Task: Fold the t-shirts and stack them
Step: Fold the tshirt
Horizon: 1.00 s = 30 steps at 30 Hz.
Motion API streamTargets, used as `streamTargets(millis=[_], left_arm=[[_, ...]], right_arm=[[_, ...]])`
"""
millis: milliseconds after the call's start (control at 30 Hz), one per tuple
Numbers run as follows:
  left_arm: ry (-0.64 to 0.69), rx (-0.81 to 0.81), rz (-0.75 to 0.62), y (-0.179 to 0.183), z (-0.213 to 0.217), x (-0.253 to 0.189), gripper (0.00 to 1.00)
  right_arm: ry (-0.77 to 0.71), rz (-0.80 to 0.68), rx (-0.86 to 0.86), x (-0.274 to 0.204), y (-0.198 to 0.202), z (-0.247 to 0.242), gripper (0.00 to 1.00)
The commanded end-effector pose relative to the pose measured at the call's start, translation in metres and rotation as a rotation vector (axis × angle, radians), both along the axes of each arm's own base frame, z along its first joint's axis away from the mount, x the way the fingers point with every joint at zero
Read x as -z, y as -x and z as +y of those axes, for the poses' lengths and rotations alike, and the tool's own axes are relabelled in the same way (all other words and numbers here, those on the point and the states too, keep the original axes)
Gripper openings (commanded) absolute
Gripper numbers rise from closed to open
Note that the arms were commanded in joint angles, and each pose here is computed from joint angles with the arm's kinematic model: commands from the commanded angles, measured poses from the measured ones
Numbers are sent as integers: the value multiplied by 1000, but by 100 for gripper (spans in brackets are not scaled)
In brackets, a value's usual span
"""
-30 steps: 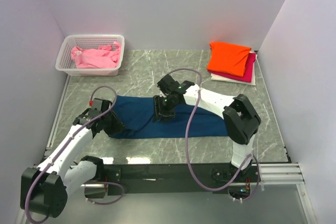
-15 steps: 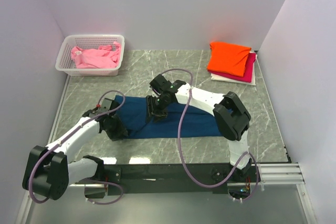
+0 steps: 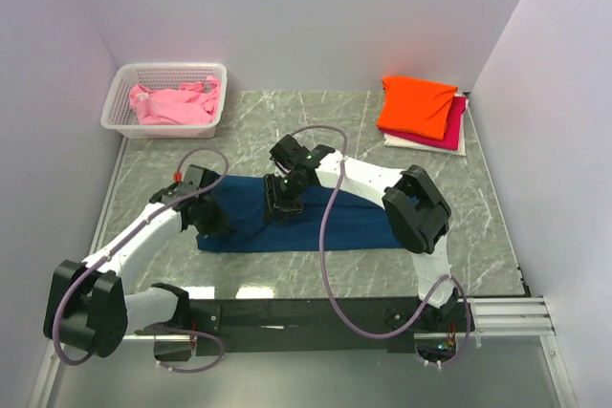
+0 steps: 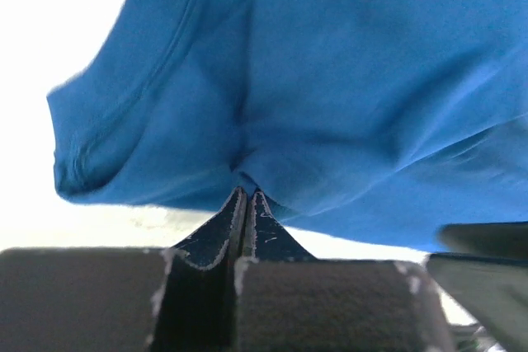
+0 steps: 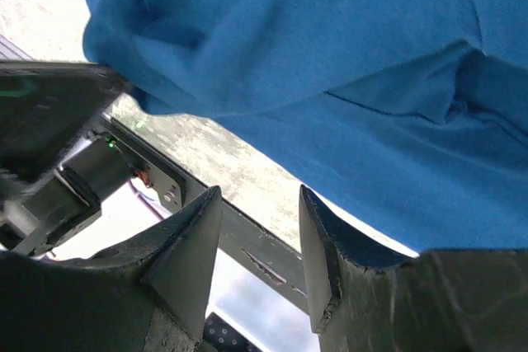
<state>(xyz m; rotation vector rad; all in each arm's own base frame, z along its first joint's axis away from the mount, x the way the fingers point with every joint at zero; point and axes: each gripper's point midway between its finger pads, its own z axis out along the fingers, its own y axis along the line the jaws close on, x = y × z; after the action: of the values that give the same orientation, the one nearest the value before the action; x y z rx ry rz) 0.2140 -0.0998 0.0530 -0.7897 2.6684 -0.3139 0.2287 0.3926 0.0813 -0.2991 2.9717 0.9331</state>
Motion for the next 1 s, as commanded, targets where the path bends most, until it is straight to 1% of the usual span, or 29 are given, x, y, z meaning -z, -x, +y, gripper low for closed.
streamTargets(millis=[0, 167, 500, 533, 633, 767, 967], left_arm=[[-39, -27, -131, -41, 6, -30, 0], [-81, -42, -171, -73, 22, -38, 0], [-68, -16, -167, -118, 38, -27, 0], [-72, -18, -147, -120, 43, -22, 0], [-80, -37, -165, -136, 54, -24, 0], [-48, -33, -173, -155, 57, -25, 0], [13, -22, -165, -170, 48, -17, 0]], right_arm=[[-43, -21, -30, -15, -6, 15, 49], [-17, -35, -45, -11, -12, 21, 49], [-41, -94, -57, -17, -30, 39, 49], [-38, -92, -57, -14, -30, 40, 49], [-36, -107, -64, -12, -31, 48, 48], [-22, -117, -69, -9, -34, 54, 48], [-7, -156, -46, 4, -42, 56, 48]])
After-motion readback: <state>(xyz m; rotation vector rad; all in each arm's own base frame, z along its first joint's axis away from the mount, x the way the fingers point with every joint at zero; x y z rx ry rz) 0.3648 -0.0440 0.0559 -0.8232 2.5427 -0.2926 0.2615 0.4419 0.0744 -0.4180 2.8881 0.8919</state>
